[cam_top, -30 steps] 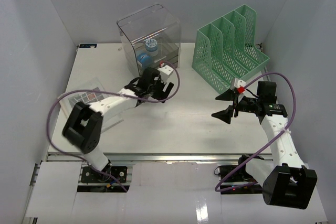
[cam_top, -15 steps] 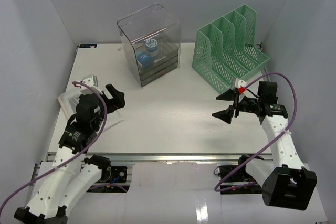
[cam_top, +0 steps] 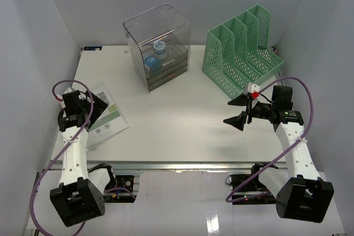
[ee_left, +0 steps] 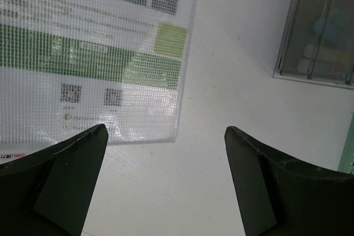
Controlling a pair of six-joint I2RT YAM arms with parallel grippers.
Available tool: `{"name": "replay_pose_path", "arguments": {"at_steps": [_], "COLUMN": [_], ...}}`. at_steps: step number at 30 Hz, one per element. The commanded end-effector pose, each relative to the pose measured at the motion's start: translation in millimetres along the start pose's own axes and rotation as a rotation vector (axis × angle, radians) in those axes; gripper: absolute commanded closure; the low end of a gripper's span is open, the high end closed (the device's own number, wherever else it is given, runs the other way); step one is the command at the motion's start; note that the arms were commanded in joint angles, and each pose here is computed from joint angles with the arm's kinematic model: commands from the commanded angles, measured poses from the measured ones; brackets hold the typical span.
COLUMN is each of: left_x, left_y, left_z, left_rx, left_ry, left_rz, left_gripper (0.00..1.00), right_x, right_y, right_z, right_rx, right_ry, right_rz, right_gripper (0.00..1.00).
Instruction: Organize the desk
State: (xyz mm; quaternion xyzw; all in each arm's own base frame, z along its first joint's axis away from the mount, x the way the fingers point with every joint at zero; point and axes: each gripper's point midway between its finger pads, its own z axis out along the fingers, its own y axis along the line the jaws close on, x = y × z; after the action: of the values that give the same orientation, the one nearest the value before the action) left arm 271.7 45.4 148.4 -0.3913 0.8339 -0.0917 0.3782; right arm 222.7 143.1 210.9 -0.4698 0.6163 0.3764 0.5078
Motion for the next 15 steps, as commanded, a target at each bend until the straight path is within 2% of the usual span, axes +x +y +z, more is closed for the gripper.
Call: {"name": "replay_pose_path", "arguments": {"at_steps": [1, 4, 7, 9, 15], "left_x": [0, 23, 36, 33, -2], "left_y": [-29, -37, -38, -24, -10], "left_z": [-19, -29, -36, -34, -22], "left_rx": [0.158, 0.279, 0.333, 0.273, 0.109], "left_ry": [-0.002, 0.019, 0.003, -0.057, -0.146], "left_rz": [0.013, 0.033, 0.06, 0.047, -0.001], "left_gripper": [0.02, 0.02, 0.02, 0.02, 0.02], "right_x": [-5, -4, 22, 29, 29], "right_y": [9, 25, 26, 41, 58], "right_z": [3, 14, 34, 54, 96], "right_rx": [-0.052, -0.134, -0.13, -0.182, -0.265], "right_ry": [-0.043, -0.037, 0.135, 0.212, 0.329], "right_rz": [0.054, 0.103, 0.089, 0.067, 0.087], "right_gripper": [0.1, 0.1, 0.09, 0.09, 0.1]}}
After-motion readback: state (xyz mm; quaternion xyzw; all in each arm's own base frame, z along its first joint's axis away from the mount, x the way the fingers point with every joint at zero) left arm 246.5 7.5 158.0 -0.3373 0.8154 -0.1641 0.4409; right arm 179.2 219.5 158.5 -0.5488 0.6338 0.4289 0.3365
